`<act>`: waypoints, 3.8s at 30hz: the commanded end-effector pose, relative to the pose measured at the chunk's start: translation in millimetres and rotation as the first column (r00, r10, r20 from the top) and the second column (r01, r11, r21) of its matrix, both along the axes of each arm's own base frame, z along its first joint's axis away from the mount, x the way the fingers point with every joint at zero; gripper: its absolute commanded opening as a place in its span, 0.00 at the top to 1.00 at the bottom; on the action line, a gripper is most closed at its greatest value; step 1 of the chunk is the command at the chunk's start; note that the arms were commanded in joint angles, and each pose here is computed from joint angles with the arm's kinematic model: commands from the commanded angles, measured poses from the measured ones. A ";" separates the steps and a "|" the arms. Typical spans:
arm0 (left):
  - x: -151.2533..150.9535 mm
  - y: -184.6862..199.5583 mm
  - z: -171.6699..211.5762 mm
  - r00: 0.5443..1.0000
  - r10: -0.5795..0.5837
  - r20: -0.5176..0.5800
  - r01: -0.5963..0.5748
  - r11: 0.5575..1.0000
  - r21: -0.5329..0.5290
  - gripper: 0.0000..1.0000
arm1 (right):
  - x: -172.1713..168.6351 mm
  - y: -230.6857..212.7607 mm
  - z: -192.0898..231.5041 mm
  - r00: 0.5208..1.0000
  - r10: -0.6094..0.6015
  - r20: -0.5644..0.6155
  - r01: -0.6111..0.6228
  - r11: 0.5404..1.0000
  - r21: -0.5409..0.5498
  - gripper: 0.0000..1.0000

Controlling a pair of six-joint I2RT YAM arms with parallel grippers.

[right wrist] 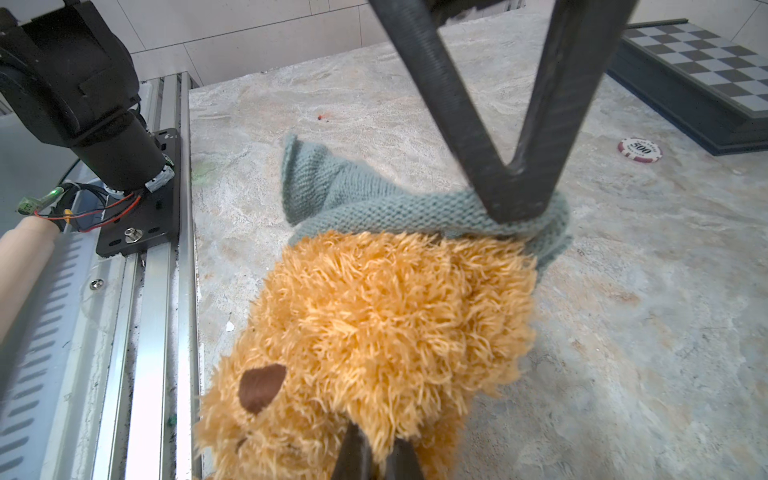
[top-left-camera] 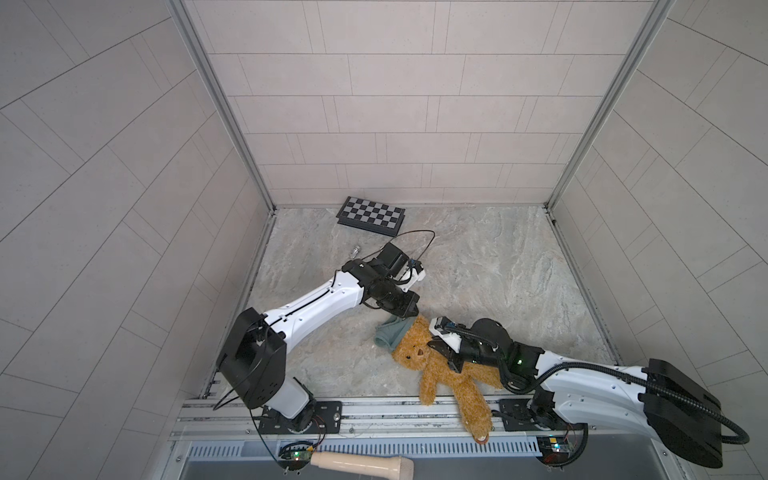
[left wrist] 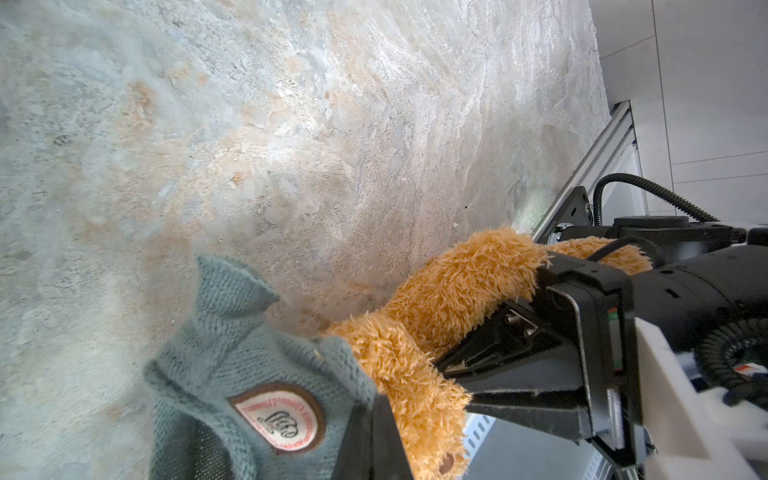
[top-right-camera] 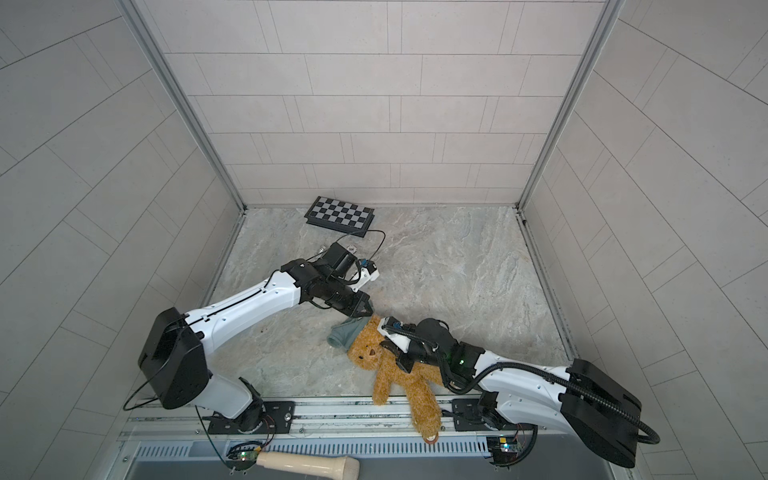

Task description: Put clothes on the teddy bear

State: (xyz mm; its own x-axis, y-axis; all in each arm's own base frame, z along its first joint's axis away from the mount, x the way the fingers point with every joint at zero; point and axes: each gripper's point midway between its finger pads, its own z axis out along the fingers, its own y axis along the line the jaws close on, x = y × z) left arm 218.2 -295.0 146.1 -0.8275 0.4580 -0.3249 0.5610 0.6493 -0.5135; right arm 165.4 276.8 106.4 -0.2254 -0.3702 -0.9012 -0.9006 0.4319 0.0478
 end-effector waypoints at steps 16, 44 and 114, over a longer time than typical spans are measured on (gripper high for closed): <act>-65.1 0.5 -1.7 0.982 -0.181 -0.062 0.178 0.983 -0.050 1.00 | 35.1 2.9 19.5 0.992 -0.121 0.046 0.118 0.991 0.061 1.00; -9.9 -25.6 17.1 0.995 -0.013 0.097 0.020 0.997 -0.073 0.93 | 30.5 -2.4 68.3 0.981 -0.134 0.143 0.100 0.969 0.224 1.00; 37.4 -9.0 -64.8 0.978 0.051 0.204 -0.078 0.989 0.126 1.00 | 67.6 -30.3 59.5 0.918 -0.366 0.154 0.322 0.913 0.252 0.59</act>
